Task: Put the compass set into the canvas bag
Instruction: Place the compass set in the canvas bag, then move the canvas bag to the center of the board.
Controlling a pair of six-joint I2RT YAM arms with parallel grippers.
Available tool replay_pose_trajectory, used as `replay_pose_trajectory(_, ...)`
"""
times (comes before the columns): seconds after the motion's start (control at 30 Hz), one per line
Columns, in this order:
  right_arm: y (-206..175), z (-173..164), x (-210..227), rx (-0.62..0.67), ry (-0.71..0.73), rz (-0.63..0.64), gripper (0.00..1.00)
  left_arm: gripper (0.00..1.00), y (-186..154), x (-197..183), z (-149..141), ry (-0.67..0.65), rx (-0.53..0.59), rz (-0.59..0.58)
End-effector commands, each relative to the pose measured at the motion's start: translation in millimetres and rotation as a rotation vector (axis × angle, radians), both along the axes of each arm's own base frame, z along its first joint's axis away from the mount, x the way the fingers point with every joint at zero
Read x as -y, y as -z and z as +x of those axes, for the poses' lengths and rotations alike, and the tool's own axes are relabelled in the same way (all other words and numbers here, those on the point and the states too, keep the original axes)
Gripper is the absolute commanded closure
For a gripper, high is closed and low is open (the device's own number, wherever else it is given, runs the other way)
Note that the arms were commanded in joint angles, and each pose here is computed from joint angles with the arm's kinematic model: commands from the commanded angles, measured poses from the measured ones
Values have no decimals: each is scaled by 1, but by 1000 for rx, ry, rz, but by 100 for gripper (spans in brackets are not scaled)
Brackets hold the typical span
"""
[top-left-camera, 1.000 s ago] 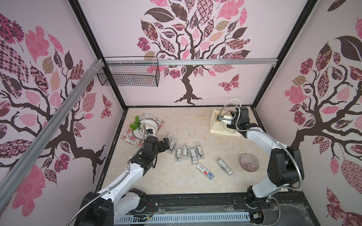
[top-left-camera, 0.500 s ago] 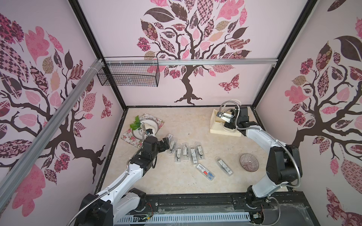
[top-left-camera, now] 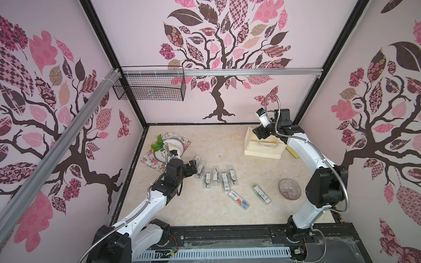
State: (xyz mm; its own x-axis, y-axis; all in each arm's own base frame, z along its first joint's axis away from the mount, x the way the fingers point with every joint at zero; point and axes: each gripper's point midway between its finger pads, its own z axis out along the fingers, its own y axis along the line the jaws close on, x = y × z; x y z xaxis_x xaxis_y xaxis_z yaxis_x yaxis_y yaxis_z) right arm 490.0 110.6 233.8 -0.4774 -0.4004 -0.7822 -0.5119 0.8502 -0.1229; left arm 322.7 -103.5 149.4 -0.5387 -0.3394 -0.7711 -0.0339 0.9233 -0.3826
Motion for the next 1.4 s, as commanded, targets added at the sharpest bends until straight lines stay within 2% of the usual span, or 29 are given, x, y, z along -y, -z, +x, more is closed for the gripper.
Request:
replay_pose_trajectory(0.0,42,-12,-12,-206,82,117,22,3,1,2,0,5,7,-10)
replay_pose_trajectory(0.1,59,-12,-18,-262,91,151,26,3,0,2,0,4,7,-14)
replay_pose_trajectory(0.23,70,-14,-33,-281,76,192,27,3,2,2,-1,5,2,-15)
replay_pose_trajectory(0.33,81,-16,-47,-293,65,174,27,3,2,2,-2,5,2,-15)
replay_pose_trajectory(0.4,89,-14,-53,-296,72,142,31,3,1,2,-1,5,4,-16)
replay_pose_trajectory(0.57,100,-8,-70,-292,65,127,62,3,2,2,-2,5,1,-11)
replay_pose_trajectory(0.67,93,-4,-82,-273,50,171,73,3,2,1,-2,4,1,-10)
replay_pose_trajectory(0.77,79,-5,-105,-257,-11,224,78,3,1,0,-3,2,2,-8)
replay_pose_trajectory(1.1,56,-11,-187,-239,-205,293,77,3,-1,-2,-5,-4,3,-5)
replay_pose_trajectory(1.23,63,-19,-211,-246,-258,274,67,3,-3,-4,-7,-8,7,2)
replay_pose_trajectory(1.37,60,-27,-221,-251,-285,269,49,3,-6,-6,-7,-15,16,8)
